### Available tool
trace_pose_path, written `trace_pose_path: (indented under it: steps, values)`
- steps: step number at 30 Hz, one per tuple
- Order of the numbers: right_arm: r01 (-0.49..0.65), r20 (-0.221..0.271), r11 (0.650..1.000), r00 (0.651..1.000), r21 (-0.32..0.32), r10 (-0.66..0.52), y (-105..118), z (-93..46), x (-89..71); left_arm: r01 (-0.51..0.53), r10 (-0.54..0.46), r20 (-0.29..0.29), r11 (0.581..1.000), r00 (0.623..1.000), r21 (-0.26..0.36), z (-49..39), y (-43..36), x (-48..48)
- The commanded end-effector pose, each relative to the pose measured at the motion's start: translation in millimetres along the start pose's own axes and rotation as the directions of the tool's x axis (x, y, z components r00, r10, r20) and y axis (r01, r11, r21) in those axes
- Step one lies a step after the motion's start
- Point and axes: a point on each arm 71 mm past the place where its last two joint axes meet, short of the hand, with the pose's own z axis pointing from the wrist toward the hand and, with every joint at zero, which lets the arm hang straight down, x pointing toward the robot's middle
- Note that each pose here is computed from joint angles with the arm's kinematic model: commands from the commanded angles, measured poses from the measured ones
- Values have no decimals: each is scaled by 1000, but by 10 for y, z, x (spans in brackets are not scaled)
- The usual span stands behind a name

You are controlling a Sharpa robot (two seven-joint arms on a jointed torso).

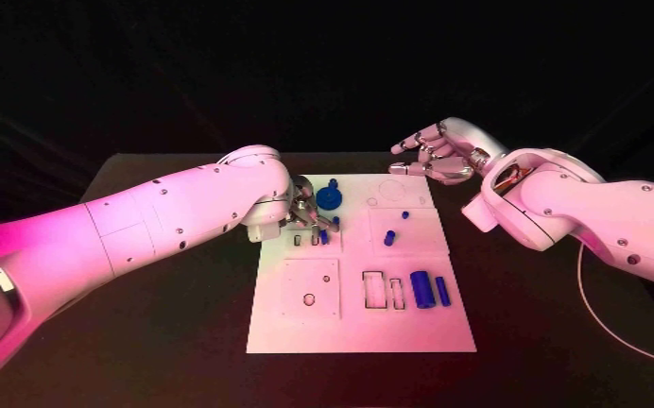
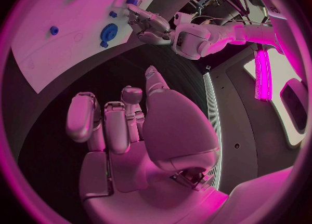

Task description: Assemble the parts on the task board

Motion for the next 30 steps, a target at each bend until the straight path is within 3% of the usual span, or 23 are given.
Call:
trace_pose_path:
  steps: [1,30]
  values:
    - [8,-18,1000,1000,-3,-9,5,6,18,-31,31,-15,1000,999,-5,3,-15,11]
    - [8,-37,1000,999,1,-8,11,28,57,-57,57,-38,998,998,-1,12,-68,43]
